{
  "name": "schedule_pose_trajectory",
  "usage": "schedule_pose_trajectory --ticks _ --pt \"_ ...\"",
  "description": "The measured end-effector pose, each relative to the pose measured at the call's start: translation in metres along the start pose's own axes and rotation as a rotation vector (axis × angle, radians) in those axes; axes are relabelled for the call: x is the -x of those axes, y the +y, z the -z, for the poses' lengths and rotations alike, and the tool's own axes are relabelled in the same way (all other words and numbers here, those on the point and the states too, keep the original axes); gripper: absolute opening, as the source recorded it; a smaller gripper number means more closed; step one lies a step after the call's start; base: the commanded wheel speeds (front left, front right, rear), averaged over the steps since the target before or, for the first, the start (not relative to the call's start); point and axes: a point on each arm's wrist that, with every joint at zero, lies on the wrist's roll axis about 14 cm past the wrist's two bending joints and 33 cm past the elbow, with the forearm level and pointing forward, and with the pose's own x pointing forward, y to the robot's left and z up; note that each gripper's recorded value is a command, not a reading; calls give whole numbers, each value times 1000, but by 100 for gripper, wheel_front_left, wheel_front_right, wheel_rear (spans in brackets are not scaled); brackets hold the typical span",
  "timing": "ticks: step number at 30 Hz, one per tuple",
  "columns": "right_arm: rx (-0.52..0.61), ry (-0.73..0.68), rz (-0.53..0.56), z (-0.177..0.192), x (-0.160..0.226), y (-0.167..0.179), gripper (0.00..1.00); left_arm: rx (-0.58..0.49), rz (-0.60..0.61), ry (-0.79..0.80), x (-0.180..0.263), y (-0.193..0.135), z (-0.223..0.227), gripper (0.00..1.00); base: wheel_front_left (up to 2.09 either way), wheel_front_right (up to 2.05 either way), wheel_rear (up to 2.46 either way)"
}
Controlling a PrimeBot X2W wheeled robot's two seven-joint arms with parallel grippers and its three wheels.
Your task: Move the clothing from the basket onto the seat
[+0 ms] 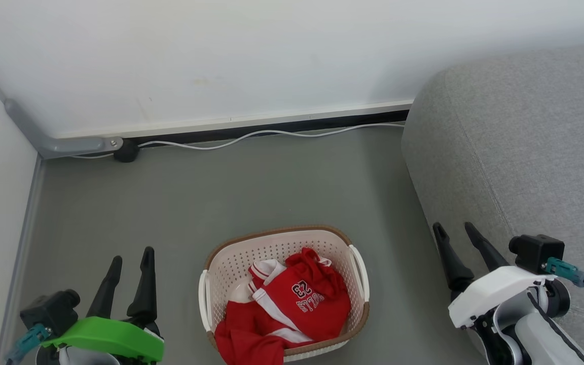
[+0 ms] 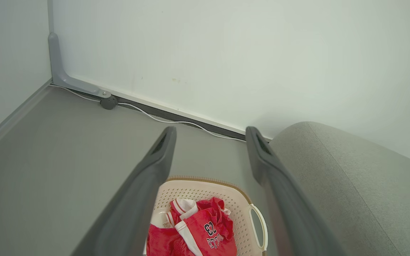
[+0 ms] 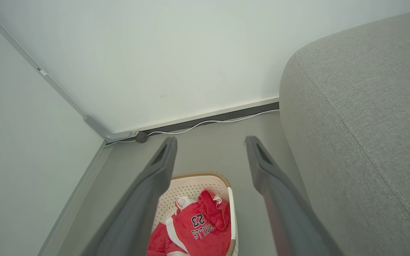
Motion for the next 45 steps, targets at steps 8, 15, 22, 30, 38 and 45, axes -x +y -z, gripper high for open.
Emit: schedule_pose_trajectory --ticks 8,15,22,30,38,45 --pt "125 -18 -37 0 0 8 100 -93 30 0 0 -7 4 100 0 0 0" --pt "212 -31 -64 1 0 15 100 -174 63 -10 -2 -14 4 100 0 0 0" --pt "312 -50 -100 1 -1 22 100 -255 96 -15 -2 -21 6 100 0 0 0" --pt "417 -93 -145 -4 -8 31 100 -338 121 -21 -7 -23 10 100 0 0 0" --pt "403 -100 -114 -10 -22 20 100 -329 112 15 -15 -16 21 100 0 0 0" --pt "395 -107 -79 -16 -43 6 100 -322 123 44 -33 -13 32 100 0 0 0"
